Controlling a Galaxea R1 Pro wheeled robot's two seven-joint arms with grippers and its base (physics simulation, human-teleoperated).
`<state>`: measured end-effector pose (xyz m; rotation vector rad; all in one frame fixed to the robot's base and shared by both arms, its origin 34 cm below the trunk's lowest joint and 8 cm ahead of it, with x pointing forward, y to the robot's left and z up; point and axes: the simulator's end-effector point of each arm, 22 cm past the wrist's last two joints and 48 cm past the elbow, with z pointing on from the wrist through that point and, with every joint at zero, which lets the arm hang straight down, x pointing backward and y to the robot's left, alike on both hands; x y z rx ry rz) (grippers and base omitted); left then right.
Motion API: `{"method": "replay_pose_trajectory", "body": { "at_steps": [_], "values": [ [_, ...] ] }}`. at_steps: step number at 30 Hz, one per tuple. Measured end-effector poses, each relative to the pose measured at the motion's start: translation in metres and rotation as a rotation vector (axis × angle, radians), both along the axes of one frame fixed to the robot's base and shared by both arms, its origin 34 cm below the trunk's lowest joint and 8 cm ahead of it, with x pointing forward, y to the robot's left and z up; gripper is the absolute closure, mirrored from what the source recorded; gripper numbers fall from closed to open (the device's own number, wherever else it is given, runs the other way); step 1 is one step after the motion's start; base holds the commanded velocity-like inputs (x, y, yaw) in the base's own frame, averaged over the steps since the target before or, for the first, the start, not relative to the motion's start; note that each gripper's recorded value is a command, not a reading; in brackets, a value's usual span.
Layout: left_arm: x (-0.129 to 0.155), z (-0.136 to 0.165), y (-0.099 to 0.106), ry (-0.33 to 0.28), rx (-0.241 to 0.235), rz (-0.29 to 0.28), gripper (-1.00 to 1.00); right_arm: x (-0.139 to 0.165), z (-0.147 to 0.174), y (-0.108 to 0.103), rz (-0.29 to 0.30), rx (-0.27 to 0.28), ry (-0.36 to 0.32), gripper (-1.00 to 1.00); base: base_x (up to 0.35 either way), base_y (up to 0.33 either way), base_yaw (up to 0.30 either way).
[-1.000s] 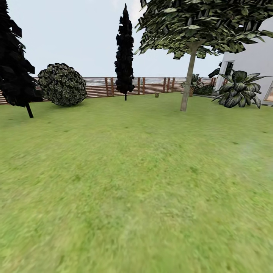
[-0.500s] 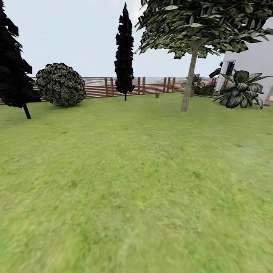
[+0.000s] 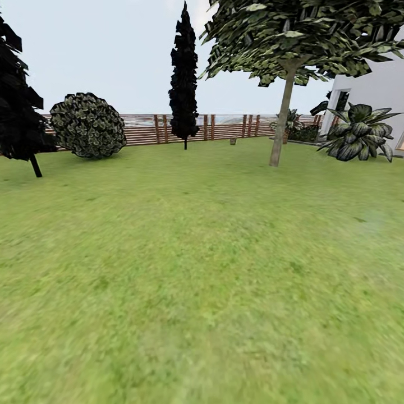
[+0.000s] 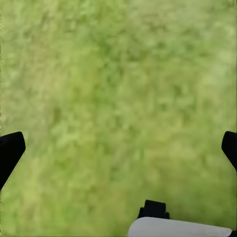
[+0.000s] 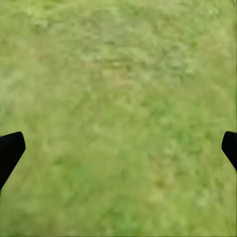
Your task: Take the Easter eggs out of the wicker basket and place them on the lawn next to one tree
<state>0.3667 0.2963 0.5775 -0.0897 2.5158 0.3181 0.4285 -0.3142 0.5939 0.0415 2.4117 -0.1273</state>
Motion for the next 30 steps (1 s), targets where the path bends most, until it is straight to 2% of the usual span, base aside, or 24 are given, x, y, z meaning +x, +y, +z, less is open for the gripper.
{"method": "replay_pose_trajectory", "body": {
  "at_steps": [30],
  "values": [
    [0.0018, 0.0029, 0.0091, -0.018, 0.013, 0.022, -1.00, 0.0022, 0.0015, -0.0022, -0.011, 0.003, -0.008, -1.00, 0.335, 0.000, 0.000]
  ]
}}
